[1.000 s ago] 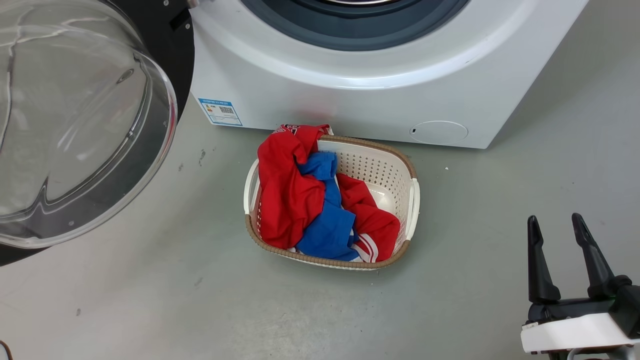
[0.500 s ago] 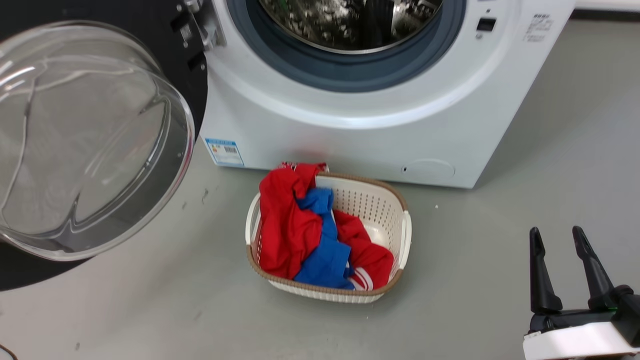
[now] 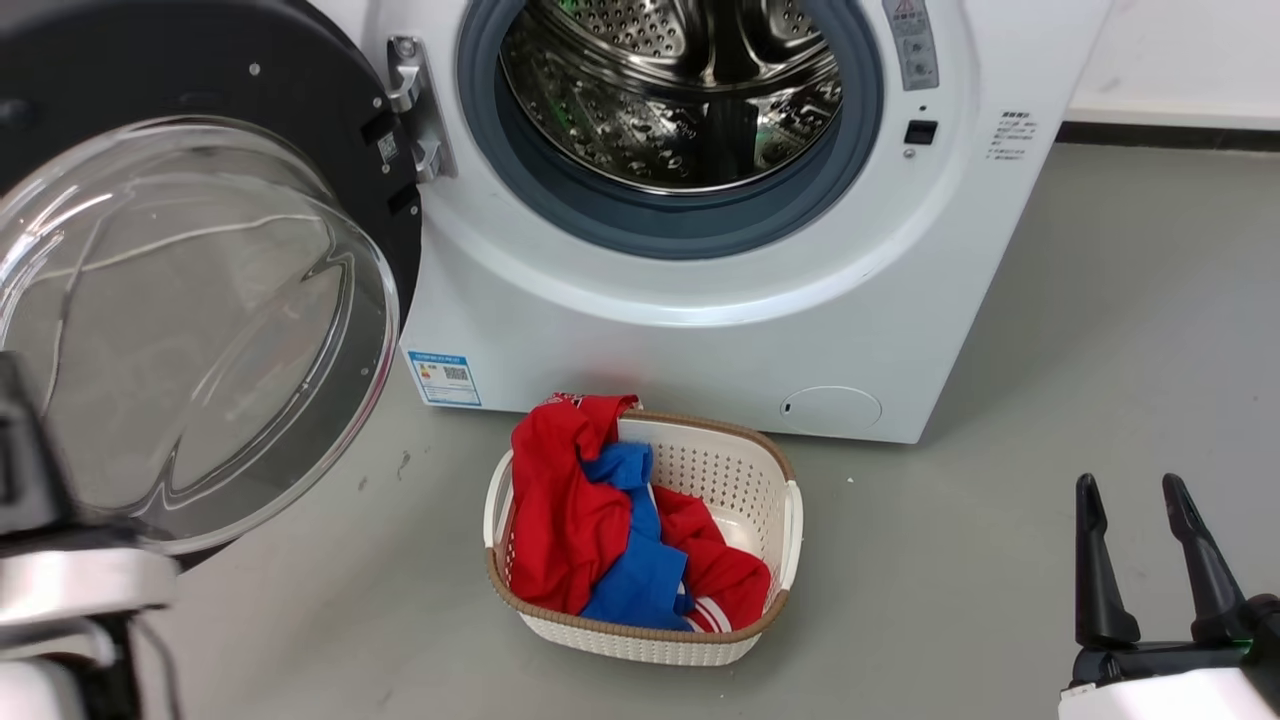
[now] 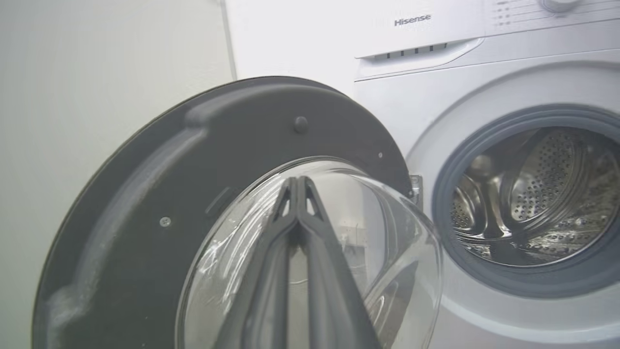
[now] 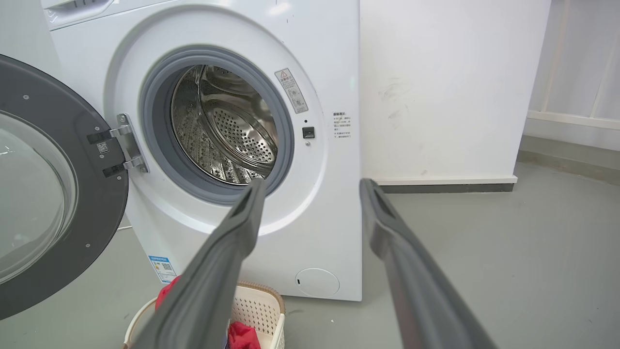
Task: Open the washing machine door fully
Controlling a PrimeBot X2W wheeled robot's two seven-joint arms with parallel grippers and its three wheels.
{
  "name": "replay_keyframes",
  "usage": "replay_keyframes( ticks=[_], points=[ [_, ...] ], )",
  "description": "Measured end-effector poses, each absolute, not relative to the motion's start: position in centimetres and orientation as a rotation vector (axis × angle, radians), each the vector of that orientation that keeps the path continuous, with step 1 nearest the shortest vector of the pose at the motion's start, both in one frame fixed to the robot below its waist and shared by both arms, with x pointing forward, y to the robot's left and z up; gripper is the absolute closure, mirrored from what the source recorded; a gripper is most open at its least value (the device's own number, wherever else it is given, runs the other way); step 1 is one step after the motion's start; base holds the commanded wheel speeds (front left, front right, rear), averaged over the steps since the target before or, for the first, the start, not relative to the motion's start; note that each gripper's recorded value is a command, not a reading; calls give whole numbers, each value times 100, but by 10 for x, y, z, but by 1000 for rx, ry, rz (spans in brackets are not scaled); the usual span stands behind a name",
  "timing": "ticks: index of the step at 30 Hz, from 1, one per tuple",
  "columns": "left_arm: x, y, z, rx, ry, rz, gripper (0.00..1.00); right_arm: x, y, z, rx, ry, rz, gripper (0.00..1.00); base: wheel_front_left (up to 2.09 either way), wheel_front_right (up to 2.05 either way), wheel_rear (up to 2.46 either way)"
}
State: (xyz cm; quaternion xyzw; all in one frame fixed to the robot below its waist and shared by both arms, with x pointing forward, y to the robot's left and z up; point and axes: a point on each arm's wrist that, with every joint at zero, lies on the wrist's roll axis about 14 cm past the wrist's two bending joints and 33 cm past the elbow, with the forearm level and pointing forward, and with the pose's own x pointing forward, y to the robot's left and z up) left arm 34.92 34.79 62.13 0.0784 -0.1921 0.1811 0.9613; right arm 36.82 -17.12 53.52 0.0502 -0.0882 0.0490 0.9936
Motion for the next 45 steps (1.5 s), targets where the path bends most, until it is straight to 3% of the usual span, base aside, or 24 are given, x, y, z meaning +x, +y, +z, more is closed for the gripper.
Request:
replay_keyframes(
  ticks=[2,4,5,22,45],
  points=[
    [352,326,623,160,-402,313,100,365,-172,537,100,-183,94,0,0,0,0],
    [354,306,623,157,-407,262,51,362,-175,539,102,-187,88,0,0,0,0],
    [354,297,622,156,-408,240,0,360,-176,539,103,-188,83,0,0,0,0],
    [360,205,572,57,-284,19,0,342,-193,541,106,-197,32,0,0,0,0],
    [351,185,508,-25,-92,14,0,332,-190,519,115,-125,34,0,0,0,0]
  ],
)
